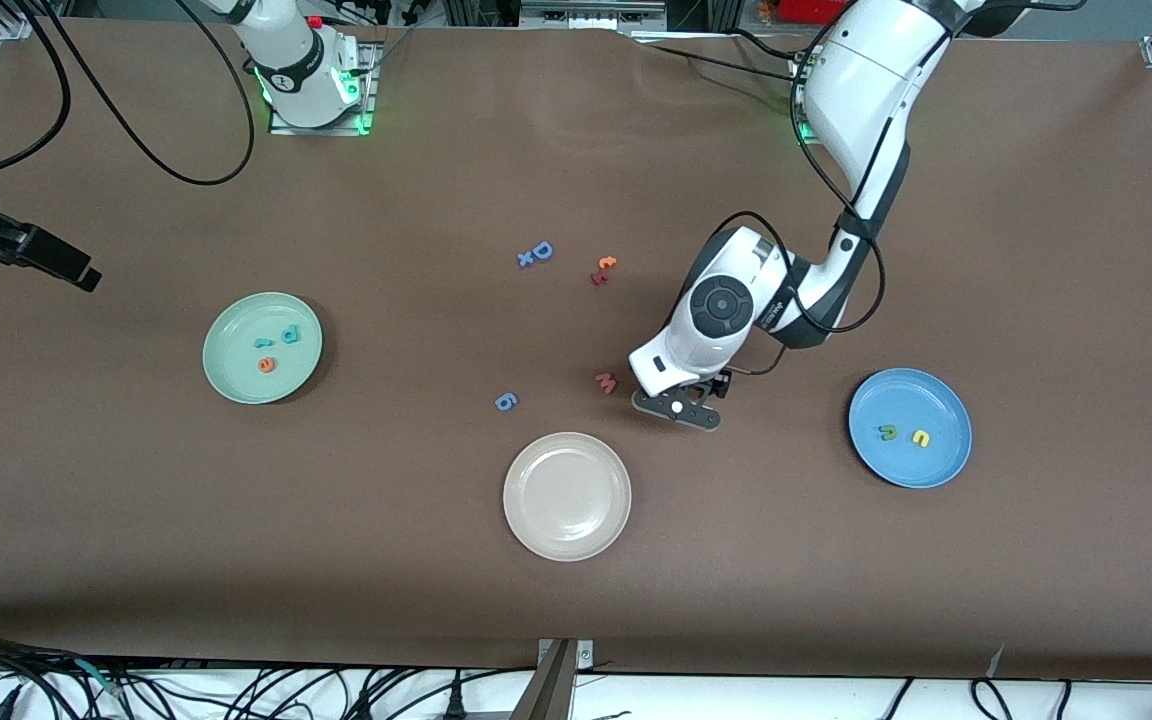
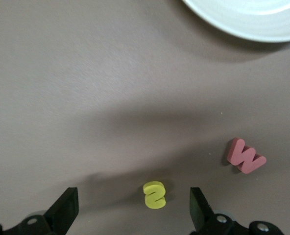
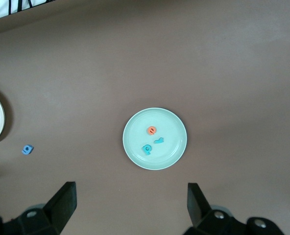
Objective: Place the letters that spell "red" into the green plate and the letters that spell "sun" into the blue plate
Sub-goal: 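Grasp the yellow s with the left gripper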
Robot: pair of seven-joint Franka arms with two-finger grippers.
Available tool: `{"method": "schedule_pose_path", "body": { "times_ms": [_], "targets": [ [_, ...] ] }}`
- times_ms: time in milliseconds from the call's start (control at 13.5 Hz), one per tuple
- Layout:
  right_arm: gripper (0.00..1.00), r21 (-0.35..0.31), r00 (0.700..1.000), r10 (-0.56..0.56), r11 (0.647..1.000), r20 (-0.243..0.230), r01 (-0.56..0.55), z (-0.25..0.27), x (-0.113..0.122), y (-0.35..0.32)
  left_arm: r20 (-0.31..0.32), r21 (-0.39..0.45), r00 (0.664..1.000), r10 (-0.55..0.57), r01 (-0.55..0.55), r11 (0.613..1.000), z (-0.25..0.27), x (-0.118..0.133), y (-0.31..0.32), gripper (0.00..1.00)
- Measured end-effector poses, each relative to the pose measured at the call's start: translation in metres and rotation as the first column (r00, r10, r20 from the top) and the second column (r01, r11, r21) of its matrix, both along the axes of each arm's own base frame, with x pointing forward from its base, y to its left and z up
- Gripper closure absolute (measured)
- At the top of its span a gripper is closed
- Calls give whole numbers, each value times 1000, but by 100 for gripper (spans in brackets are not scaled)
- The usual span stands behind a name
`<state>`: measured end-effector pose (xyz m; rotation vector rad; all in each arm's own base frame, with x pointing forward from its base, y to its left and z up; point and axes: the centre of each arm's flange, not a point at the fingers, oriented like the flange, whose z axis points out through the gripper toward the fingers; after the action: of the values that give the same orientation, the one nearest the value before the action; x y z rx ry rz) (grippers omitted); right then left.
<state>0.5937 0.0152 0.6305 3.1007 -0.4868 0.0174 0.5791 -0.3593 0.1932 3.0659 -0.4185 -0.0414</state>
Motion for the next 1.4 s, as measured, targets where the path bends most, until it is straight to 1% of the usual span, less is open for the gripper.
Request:
{"method": "schedule_pose_path", "body": {
  "times_ms": [222, 665, 739, 813, 887, 961, 1035, 1331, 1405],
  "targets": [
    [0, 1, 1000, 4, 1000, 10, -4, 1, 1, 2, 9, -7, 1000, 12, -12, 1000, -17, -11, 4, 0],
    [0, 1, 1000, 7, 1000, 15, -7, 1, 2, 4, 5, -3, 1000, 14, -14, 1000, -19, -22, -9, 1],
    [0, 1, 1000, 8, 1000, 16, -8, 1, 1, 4, 8, 2, 1000, 7, -7, 1000, -19, -22, -10, 4],
    [0, 1, 1000, 8, 1000, 16, -8, 2, 1, 5, 14, 9, 1000, 1, -1, 1000, -19, -22, -10, 4],
    [0, 2, 1000, 8, 1000, 16, -8, 2, 1, 5, 20, 19, 1000, 1, -1, 1000, -19, -22, -9, 9],
    [0, 2, 1000, 8, 1000, 16, -8, 2, 1, 5, 26, 28, 1000, 1, -2, 1000, -20, -22, -10, 9],
    [0, 2, 1000, 8, 1000, 16, -8, 2, 1, 5, 28, 30, 1000, 6, -6, 1000, -20, -22, -10, 13],
    [0, 2, 1000, 8, 1000, 17, -8, 2, 1, 5, 27, 31, 1000, 8, -8, 999, -20, -23, -10, 16],
    [0, 2, 1000, 8, 1000, 17, -8, 2, 1, 5, 27, 31, 1000, 6, -7, 999, -20, -23, -11, 20]
  ]
}}
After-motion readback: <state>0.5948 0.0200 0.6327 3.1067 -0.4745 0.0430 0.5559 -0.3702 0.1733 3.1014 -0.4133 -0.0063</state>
